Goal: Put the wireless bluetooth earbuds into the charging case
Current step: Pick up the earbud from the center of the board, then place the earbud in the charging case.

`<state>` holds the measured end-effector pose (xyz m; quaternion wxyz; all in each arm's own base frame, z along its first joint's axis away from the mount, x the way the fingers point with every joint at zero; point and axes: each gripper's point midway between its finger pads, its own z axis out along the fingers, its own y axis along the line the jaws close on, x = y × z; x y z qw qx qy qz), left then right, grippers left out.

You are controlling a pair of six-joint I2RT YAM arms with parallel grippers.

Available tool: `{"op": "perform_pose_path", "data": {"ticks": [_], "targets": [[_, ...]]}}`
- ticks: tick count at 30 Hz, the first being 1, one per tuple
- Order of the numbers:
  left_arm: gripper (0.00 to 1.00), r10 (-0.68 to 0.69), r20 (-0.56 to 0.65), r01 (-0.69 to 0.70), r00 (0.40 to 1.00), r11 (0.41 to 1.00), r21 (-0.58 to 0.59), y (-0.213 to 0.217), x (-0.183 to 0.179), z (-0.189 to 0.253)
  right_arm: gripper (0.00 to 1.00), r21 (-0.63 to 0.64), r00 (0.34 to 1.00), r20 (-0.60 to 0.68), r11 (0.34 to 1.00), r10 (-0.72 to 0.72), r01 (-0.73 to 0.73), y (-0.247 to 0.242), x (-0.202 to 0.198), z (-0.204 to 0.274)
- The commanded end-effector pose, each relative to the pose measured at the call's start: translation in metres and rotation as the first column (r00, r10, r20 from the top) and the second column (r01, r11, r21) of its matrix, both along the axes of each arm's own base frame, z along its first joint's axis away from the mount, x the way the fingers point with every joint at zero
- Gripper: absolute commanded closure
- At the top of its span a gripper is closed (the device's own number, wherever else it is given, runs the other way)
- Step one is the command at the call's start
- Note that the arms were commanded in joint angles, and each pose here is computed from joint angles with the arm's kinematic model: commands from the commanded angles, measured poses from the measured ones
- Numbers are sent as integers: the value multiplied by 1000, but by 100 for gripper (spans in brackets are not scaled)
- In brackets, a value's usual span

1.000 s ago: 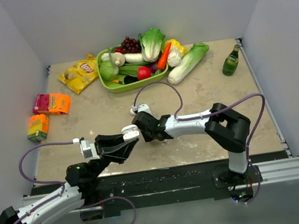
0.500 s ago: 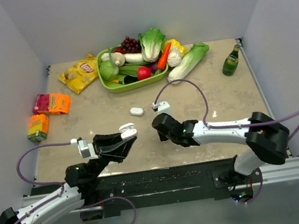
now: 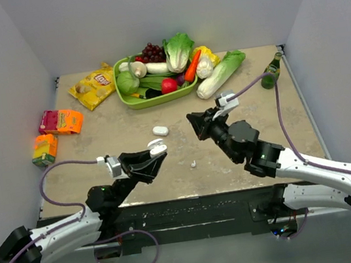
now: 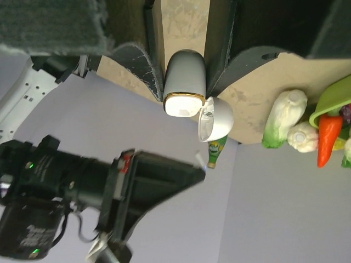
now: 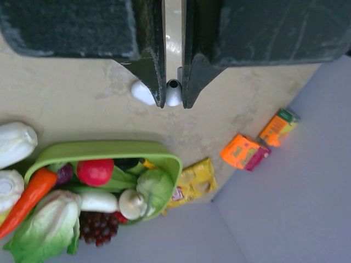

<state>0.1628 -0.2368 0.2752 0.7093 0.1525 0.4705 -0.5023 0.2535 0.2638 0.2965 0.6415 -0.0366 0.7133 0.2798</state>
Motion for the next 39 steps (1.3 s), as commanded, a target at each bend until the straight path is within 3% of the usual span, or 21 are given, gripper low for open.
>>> {"op": "perform_pose_path", "data": {"ticks": [1, 9, 16, 21, 23, 39], "targets": [[100, 61, 118, -54, 991, 996, -68, 2, 6, 41, 100, 89, 981, 192, 996, 4, -21, -10, -7, 55], [100, 77, 252, -48, 965, 992, -121, -13, 9, 85, 100, 184, 938, 345, 980, 13, -82, -28, -27, 100], [100, 90, 370, -39, 925, 989, -142, -25, 9, 123, 100, 182, 893, 438, 963, 103, -200, -24, -48, 128], [100, 85, 416, -22, 905, 988, -154, -31, 8, 141, 100, 133, 828, 527, 945, 189, -300, -16, -67, 135], [100, 85, 422, -21, 902, 988, -154, -34, 9, 143, 100, 171, 802, 574, 935, 163, -312, -22, -74, 146], [100, 62, 418, 24, 906, 980, -197, -41, 10, 162, 100, 165, 800, 578, 938, 159, -306, -11, -68, 136]]}}
